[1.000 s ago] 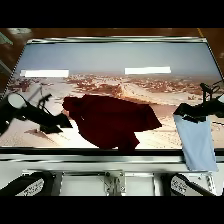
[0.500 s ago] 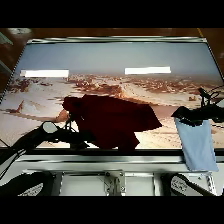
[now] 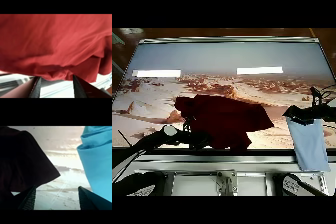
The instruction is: Fold the shirts.
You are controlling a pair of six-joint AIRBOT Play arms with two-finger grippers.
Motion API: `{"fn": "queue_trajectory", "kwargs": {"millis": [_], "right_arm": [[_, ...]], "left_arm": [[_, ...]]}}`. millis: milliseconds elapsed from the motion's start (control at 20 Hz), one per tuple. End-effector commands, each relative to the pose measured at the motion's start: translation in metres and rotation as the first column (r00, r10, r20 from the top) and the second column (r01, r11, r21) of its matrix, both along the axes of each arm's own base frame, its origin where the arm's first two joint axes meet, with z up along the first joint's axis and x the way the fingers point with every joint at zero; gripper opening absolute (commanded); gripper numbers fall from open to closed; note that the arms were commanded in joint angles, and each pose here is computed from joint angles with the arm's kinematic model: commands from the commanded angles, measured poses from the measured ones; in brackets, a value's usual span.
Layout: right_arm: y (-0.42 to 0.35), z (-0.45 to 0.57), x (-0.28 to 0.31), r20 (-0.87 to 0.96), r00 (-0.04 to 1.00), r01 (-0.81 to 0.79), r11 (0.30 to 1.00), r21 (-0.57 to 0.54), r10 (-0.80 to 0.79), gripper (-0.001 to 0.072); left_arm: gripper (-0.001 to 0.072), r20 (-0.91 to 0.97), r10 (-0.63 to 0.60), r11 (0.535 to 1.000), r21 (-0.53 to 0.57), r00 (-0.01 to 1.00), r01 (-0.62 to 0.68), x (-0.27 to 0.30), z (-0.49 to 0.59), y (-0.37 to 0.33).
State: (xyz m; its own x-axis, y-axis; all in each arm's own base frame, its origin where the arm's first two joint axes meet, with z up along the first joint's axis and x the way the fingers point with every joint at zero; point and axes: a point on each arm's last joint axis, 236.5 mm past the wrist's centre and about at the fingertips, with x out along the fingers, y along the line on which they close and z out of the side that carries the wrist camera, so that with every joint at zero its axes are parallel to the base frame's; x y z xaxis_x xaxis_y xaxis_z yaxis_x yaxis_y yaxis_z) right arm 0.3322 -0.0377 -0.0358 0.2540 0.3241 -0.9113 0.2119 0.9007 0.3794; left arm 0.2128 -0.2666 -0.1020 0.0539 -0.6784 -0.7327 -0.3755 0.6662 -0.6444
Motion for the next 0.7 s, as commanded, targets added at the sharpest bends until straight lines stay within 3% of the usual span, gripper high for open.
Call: {"fn": "queue_trajectory", "kwargs": {"millis": [0, 100, 300, 400, 500, 600, 650], "right_arm": [[0.016, -0.007, 0.002, -0.014, 0.998, -0.056, 0.998, -0.002, 0.056, 0.0637], [0.025, -0.018, 0.000, -0.047, 0.995, -0.092, 0.996, 0.001, 0.092, 0.0637], [0.031, -0.030, -0.001, -0.078, 0.992, -0.099, 0.995, 0.022, 0.100, 0.0637], [0.030, -0.031, 0.001, -0.073, 0.993, -0.094, 0.995, 0.021, 0.095, 0.0637], [0.029, -0.031, 0.003, -0.064, 0.994, -0.089, 0.996, 0.016, 0.090, 0.0637], [0.029, -0.031, 0.005, -0.059, 0.994, -0.087, 0.996, 0.014, 0.088, 0.0637], [0.029, -0.031, 0.005, -0.058, 0.994, -0.086, 0.996, 0.013, 0.087, 0.0637]], "left_arm": [[0.0479, -0.033, 0.019, 1.000, -0.011, 0.999, -0.019, -0.001, -0.004, -0.004], [0.0671, -0.068, -0.034, 0.999, -0.026, 0.997, 0.032, -0.015, -0.004, -0.007], [0.0670, -0.091, -0.082, 0.996, -0.048, 0.992, 0.078, -0.027, -0.001, -0.010], [0.0578, -0.100, -0.061, 0.997, -0.044, 0.993, 0.057, -0.025, -0.002, -0.009], [0.0257, -0.082, -0.001, 1.000, -0.021, 0.997, 0.000, -0.012, -0.005, -0.006], [0.0222, -0.061, 0.060, 0.998, -0.008, 0.996, -0.060, 0.001, -0.008, -0.003], [0.0167, -0.058, 0.067, 0.998, -0.010, 0.996, -0.068, 0.003, -0.007, -0.003]]}}
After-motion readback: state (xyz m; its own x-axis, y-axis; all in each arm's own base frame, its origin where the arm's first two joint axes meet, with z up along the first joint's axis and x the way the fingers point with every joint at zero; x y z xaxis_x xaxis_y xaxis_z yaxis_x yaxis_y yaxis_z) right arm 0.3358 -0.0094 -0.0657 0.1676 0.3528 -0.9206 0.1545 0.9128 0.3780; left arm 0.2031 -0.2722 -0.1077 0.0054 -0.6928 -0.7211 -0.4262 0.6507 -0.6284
